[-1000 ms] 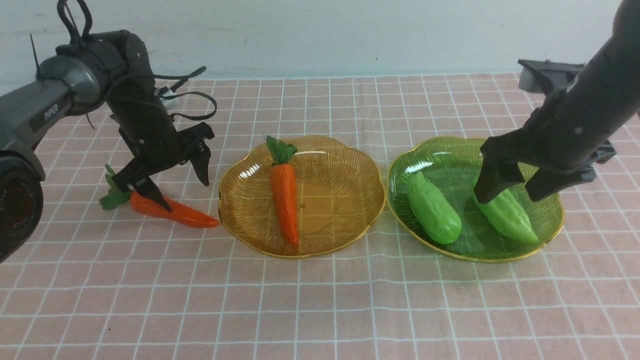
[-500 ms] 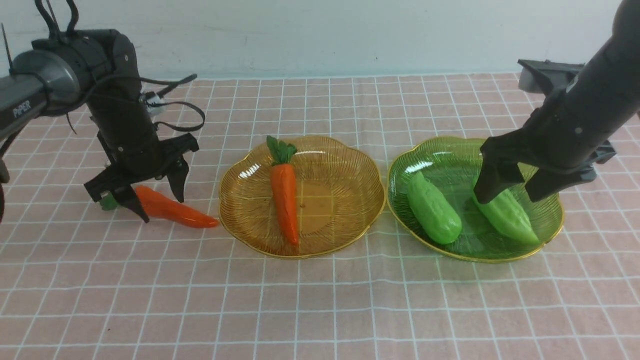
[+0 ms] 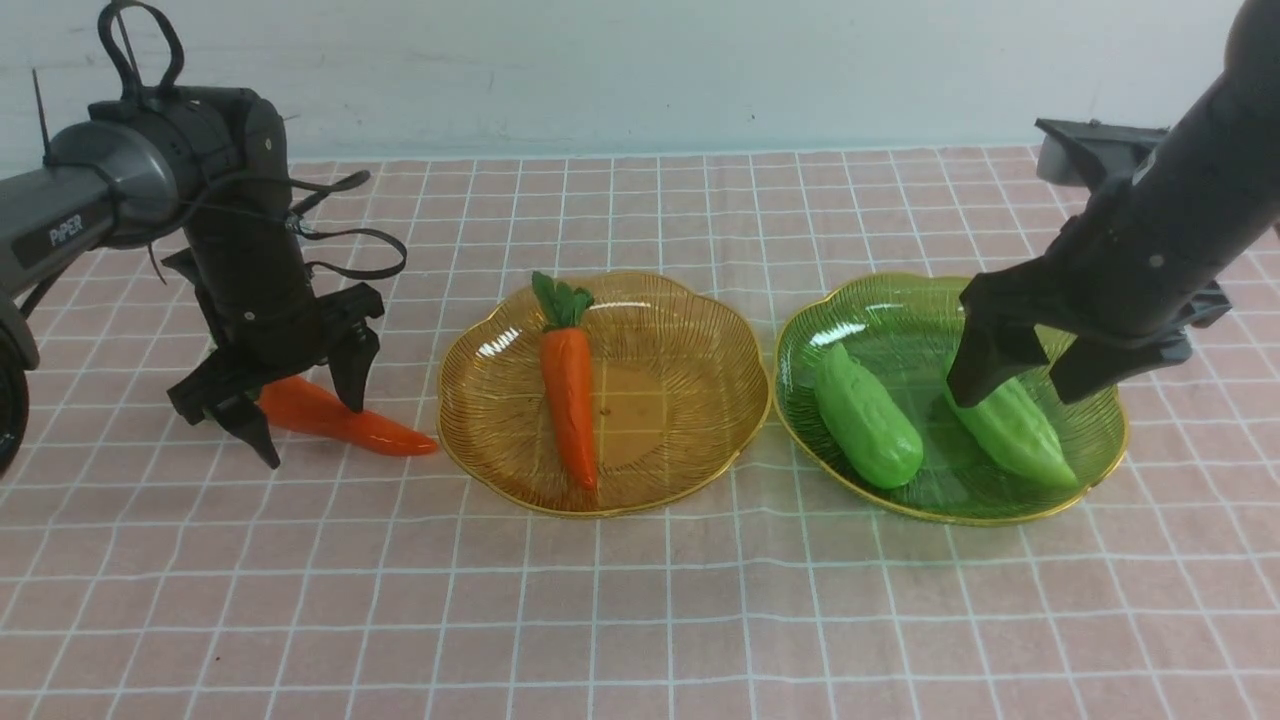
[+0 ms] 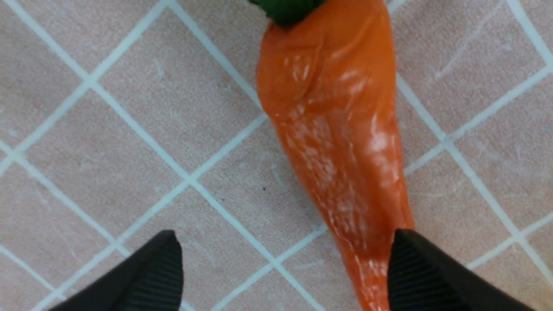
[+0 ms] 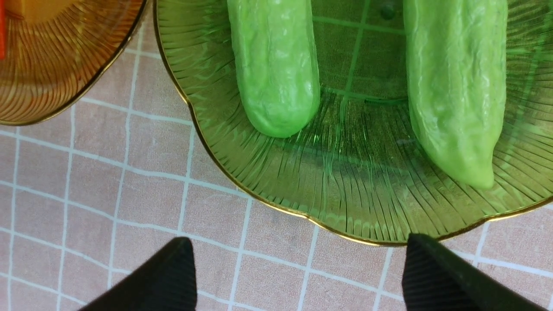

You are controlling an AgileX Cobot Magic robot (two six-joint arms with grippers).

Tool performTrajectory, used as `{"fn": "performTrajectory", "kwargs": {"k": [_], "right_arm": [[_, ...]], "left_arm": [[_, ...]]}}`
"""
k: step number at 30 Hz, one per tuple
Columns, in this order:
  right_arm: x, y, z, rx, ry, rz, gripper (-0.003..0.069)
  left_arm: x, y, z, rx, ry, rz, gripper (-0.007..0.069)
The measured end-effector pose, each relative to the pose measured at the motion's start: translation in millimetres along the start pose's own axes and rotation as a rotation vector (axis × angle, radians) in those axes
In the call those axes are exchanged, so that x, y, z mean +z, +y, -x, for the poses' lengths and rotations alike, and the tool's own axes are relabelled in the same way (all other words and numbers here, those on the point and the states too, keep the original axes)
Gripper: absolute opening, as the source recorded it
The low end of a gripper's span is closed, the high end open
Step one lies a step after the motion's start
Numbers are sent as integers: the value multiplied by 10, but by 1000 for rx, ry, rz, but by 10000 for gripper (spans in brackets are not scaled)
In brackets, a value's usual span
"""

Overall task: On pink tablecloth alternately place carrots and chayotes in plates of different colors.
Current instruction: 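Pick up the carrot and put it on the nearest plate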

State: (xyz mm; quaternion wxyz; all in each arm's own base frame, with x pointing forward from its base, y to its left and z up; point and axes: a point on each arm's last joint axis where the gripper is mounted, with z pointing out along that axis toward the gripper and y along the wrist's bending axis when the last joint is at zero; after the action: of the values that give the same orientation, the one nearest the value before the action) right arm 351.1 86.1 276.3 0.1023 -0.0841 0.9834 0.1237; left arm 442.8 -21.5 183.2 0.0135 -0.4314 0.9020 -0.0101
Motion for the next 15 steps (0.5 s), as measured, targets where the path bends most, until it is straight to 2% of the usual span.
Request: {"fn": "performTrajectory", "kwargs": {"k": [4, 8, 15], "right_arm": [[0, 4, 0, 2, 0, 4, 584], [0, 6, 0, 3, 0, 6, 584], [0, 6, 0, 3, 0, 6, 584]], "left_arm": [[4, -8, 12, -6, -12, -8, 556], [66, -71, 58, -49, -49, -62, 519], [241, -93, 68, -77, -28, -45, 503]]}}
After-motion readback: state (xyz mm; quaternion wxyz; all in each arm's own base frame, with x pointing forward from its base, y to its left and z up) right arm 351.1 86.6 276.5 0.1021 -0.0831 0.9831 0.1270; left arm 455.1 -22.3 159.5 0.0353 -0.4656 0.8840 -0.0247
